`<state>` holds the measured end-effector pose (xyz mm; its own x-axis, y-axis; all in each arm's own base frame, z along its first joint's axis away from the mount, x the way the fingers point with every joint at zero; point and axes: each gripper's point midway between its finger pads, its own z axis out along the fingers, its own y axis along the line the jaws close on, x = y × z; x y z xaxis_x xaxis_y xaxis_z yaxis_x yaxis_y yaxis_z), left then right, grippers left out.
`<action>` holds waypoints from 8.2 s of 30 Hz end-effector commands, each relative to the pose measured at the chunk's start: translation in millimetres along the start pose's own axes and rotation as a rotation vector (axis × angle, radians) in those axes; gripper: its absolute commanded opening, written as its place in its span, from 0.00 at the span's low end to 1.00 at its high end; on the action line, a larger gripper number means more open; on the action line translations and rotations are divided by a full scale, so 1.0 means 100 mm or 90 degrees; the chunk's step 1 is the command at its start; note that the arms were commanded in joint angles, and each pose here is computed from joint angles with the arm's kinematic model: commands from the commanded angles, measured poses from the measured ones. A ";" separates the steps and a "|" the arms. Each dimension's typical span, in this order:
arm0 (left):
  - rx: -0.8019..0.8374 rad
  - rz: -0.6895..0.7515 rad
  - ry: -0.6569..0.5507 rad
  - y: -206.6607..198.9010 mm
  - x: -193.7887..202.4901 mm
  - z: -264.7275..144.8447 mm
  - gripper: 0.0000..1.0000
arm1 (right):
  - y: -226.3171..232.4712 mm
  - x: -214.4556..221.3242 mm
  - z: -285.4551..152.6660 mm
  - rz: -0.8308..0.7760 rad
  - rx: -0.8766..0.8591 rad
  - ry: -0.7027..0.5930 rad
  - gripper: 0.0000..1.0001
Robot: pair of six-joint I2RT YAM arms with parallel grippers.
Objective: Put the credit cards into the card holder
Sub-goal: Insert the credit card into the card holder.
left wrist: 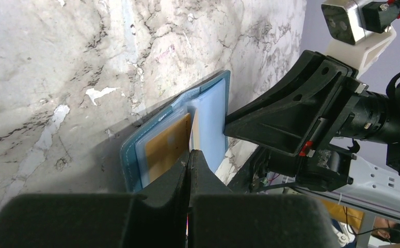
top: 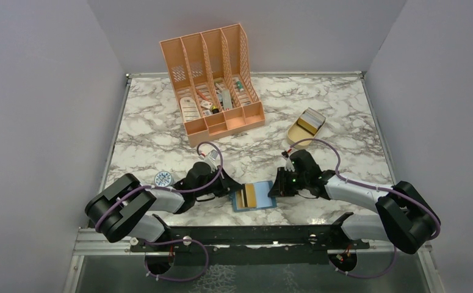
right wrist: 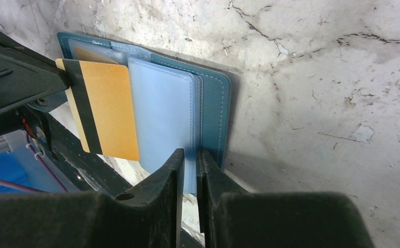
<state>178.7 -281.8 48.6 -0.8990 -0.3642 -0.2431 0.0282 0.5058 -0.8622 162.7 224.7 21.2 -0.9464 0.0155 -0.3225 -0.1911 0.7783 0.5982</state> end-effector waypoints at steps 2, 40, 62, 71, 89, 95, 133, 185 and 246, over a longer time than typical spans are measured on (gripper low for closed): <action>0.002 -0.006 -0.015 0.03 0.00 -0.02 0.00 | -0.06 0.02 0.01 -0.005 0.018 -0.006 0.15; 0.031 0.007 0.001 -0.04 0.01 0.09 0.00 | -0.05 0.00 -0.01 -0.012 0.025 -0.007 0.08; 0.007 0.014 -0.016 0.09 0.03 0.15 0.00 | -0.03 0.01 0.00 -0.003 0.014 -0.007 0.09; -0.003 0.002 -0.051 0.13 -0.04 0.09 0.00 | -0.03 -0.03 -0.07 0.021 0.022 -0.035 0.08; 0.000 0.011 -0.040 0.07 0.07 0.16 0.00 | 0.00 0.01 -0.06 0.053 0.001 -0.045 0.08; 0.017 0.030 -0.047 -0.01 0.05 0.13 0.33 | 0.01 -0.03 -0.11 0.044 0.009 -0.051 0.09; -0.059 0.093 0.056 -0.09 0.32 0.03 0.65 | 0.02 0.28 -0.04 0.032 0.021 -0.007 0.09; -0.067 0.100 0.040 -0.24 0.42 0.20 0.65 | -0.08 0.07 -0.03 0.004 0.086 -0.067 0.10; -0.057 0.143 -0.008 -0.45 0.32 0.16 0.64 | 0.15 -0.15 -0.32 -0.001 0.071 -0.119 0.28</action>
<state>145.1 -340.6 65.8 -0.9014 -0.2119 -0.3775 0.1806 0.6085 -0.7728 158.3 214.1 38.6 -0.9039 0.1025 -0.4152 -0.1381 0.8490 0.5100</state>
